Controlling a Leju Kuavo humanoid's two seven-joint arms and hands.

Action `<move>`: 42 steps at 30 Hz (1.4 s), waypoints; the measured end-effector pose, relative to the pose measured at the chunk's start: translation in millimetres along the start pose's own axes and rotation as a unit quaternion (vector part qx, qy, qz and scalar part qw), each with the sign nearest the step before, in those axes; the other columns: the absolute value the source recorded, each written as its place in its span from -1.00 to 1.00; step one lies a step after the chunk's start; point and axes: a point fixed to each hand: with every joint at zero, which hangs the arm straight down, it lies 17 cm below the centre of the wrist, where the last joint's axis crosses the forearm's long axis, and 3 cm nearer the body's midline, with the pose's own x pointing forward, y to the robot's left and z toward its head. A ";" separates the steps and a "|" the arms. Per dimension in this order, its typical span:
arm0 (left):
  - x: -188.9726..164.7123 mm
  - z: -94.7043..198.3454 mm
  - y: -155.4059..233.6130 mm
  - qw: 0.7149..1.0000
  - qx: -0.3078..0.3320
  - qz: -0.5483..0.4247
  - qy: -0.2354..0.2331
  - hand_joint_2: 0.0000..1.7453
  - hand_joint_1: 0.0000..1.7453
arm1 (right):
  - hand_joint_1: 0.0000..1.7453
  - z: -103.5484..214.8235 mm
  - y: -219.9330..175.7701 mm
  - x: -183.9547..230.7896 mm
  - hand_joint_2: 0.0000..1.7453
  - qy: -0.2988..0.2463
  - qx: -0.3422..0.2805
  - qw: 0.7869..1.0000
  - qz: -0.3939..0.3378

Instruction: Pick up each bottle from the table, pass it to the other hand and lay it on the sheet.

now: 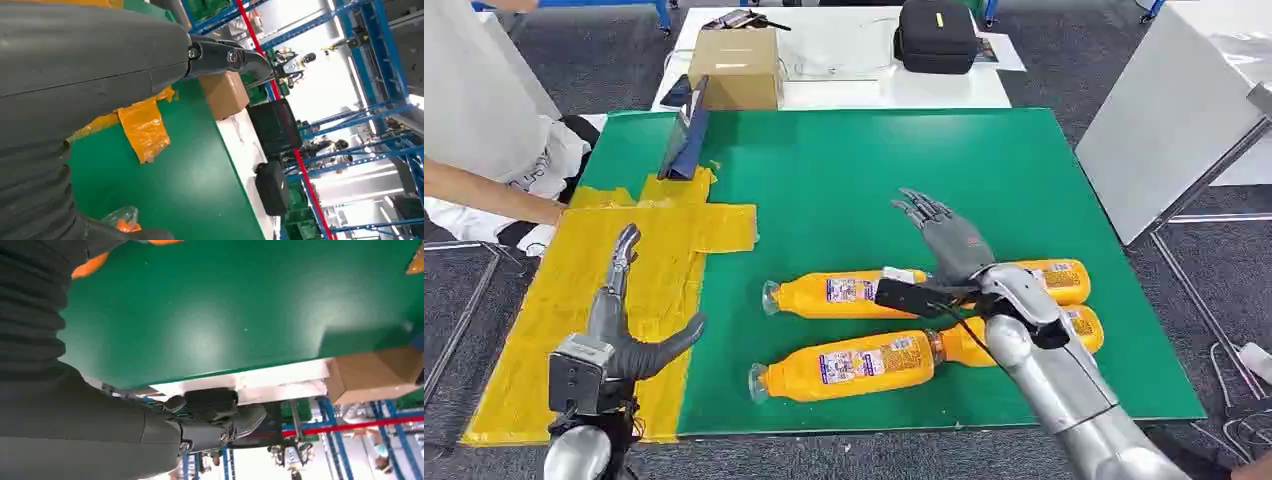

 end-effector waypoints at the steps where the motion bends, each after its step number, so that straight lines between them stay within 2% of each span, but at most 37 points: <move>1: -0.9 -0.5 -0.4 1.000 0.000 0.000 0.001 1.00 -1.00 | -1.00 -2.5 0.3 -0.9 1.00 0.000 0.004 1.000 0.004; 13: -8.7 -1.6 -2.8 1.000 -0.002 0.006 0.009 1.00 -1.00 | -1.00 -12.5 15.7 -3.4 1.00 -0.002 0.043 0.999 0.017; 23: -6.3 -14.9 -12.0 0.999 -0.011 0.031 -0.006 1.00 -1.00 | -1.00 -30.3 48.1 9.8 1.00 -0.017 0.097 0.995 0.018; 34: -7.4 -24.7 -25.2 0.999 -0.025 0.035 -0.011 1.00 -1.00 | -1.00 -27.2 84.0 1.6 1.00 -0.001 0.123 0.992 0.012; 42: -5.7 -31.7 -37.3 0.998 -0.038 0.040 -0.015 1.00 -1.00 | -1.00 -25.4 98.3 -22.0 1.00 0.033 0.139 0.990 0.009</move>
